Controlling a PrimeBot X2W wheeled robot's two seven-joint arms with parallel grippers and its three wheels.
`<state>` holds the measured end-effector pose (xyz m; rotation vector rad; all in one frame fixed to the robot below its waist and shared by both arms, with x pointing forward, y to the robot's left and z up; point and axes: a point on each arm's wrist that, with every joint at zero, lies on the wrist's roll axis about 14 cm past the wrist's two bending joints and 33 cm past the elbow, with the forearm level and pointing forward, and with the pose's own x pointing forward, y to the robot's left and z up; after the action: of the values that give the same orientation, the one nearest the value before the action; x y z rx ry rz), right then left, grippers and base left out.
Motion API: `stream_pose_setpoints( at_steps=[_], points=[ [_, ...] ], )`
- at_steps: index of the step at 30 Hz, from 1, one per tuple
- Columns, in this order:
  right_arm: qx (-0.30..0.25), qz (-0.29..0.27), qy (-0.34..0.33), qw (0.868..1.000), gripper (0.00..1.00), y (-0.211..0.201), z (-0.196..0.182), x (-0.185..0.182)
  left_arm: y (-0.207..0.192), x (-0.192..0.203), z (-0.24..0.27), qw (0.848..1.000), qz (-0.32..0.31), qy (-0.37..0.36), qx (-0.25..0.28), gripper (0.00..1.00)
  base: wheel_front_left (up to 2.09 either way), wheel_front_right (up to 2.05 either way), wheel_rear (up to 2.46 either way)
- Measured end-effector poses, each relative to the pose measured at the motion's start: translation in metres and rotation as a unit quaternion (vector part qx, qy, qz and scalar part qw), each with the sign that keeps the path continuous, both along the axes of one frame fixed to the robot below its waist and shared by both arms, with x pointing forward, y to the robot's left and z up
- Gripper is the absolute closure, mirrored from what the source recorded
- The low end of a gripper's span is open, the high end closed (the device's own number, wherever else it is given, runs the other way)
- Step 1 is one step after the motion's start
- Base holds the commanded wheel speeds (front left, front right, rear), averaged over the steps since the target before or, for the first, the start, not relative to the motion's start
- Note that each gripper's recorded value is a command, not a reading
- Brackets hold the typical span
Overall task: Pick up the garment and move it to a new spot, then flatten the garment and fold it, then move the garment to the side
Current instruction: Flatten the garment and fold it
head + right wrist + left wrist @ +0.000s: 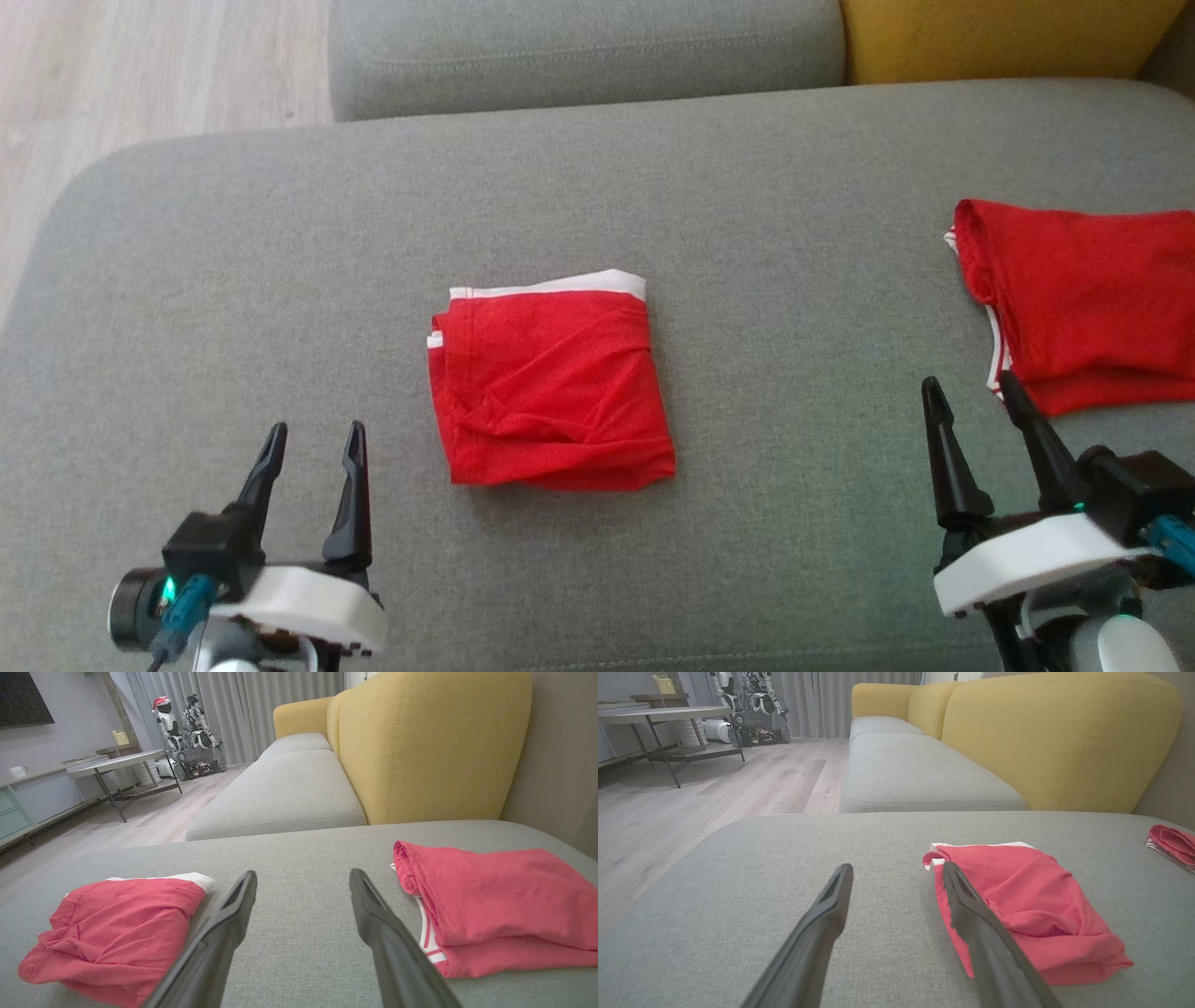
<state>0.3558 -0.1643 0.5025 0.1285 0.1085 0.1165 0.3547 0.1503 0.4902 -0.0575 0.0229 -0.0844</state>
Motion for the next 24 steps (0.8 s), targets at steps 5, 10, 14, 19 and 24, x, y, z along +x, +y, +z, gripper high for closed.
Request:
stream_pose_setpoints(
  at_steps=[5,10,14,19,24],
  points=[
    [-0.002,0.002,-0.010,1.000,0.00,0.002,0.008,-0.003,0.002,-0.006,0.002,1.000,0.004,-0.002,-0.001,0.00,0.00,0.00,0.00],
    [-0.006,0.003,-0.009,1.000,0.00,0.003,0.010,-0.009,0.003,-0.008,0.008,1.000,0.004,-0.008,0.000,0.00,0.00,0.00,0.00],
    [-0.006,0.005,-0.004,1.000,0.00,0.004,0.008,-0.013,0.005,-0.014,0.004,1.000,0.009,-0.001,0.000,0.00,0.00,0.00,0.00],
    [-0.006,0.006,-0.008,1.000,0.00,0.005,0.012,-0.014,0.005,-0.016,0.004,1.000,0.009,0.001,0.000,0.00,0.00,0.00,0.00],
    [-0.006,0.006,-0.010,1.000,0.00,0.005,0.014,-0.014,0.005,-0.017,0.005,1.000,0.010,0.000,0.000,0.00,0.00,0.00,0.00]
  ],
)
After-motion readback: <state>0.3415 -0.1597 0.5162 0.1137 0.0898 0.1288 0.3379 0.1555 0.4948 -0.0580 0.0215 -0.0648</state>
